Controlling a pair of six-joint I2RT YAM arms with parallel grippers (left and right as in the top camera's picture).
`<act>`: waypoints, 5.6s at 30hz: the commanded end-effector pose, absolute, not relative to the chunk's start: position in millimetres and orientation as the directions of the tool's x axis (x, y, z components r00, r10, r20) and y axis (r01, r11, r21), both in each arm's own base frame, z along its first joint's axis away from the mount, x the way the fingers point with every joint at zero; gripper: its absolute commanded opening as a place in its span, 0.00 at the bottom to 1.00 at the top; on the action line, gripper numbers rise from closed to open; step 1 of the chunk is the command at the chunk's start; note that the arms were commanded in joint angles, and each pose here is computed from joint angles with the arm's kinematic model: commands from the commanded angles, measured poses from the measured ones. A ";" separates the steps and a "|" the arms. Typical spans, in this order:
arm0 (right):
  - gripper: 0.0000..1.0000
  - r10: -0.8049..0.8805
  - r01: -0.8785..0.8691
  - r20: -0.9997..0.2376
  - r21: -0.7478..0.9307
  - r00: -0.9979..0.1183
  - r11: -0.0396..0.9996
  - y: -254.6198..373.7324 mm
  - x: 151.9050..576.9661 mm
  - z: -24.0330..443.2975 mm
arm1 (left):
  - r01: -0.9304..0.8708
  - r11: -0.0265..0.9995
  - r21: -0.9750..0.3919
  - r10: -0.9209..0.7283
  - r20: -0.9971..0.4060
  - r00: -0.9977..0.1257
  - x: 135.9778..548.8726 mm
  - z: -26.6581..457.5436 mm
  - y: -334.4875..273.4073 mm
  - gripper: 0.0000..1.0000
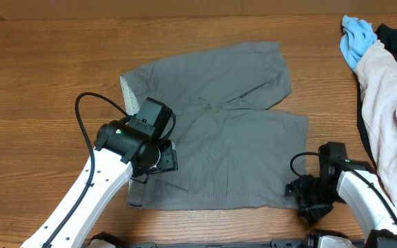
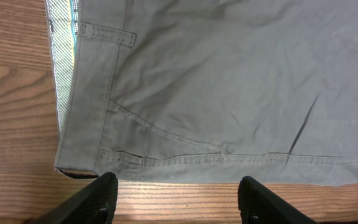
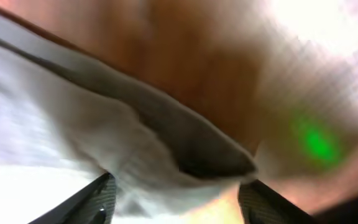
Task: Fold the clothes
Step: 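Grasp the lower hems of both legs with left and right grippers, then lift both leg hems and fold them up toward the waistband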
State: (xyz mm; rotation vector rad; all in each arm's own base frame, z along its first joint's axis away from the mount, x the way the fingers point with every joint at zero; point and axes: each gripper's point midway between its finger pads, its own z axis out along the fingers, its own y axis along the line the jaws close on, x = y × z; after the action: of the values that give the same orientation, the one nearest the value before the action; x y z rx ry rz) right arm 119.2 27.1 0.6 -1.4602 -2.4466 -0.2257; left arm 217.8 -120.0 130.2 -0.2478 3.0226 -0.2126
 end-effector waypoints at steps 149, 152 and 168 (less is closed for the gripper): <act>0.04 0.788 0.796 0.116 0.050 -0.604 0.603 -5.8 183.9 104.2 | -0.378 0.925 0.024 -0.377 0.148 -0.914 150.6 108.6 -90.6 0.04; 0.04 0.774 0.778 0.083 0.084 -0.628 0.622 -7.0 193.5 125.4 | -0.356 0.935 0.008 -0.354 0.135 -0.926 143.5 119.0 -96.4 0.04; 0.04 0.682 0.629 -0.165 0.281 -0.713 0.725 -2.7 255.6 228.4 | -0.354 0.925 -0.136 -0.377 -0.215 -0.901 173.0 204.8 -93.5 0.04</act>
State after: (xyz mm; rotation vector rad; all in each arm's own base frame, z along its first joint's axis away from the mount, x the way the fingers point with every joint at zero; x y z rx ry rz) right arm 237.9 2.4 209.1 -1.2388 -3.0563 -0.3651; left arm 156.4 -108.7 194.5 -0.5089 2.9576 -0.2269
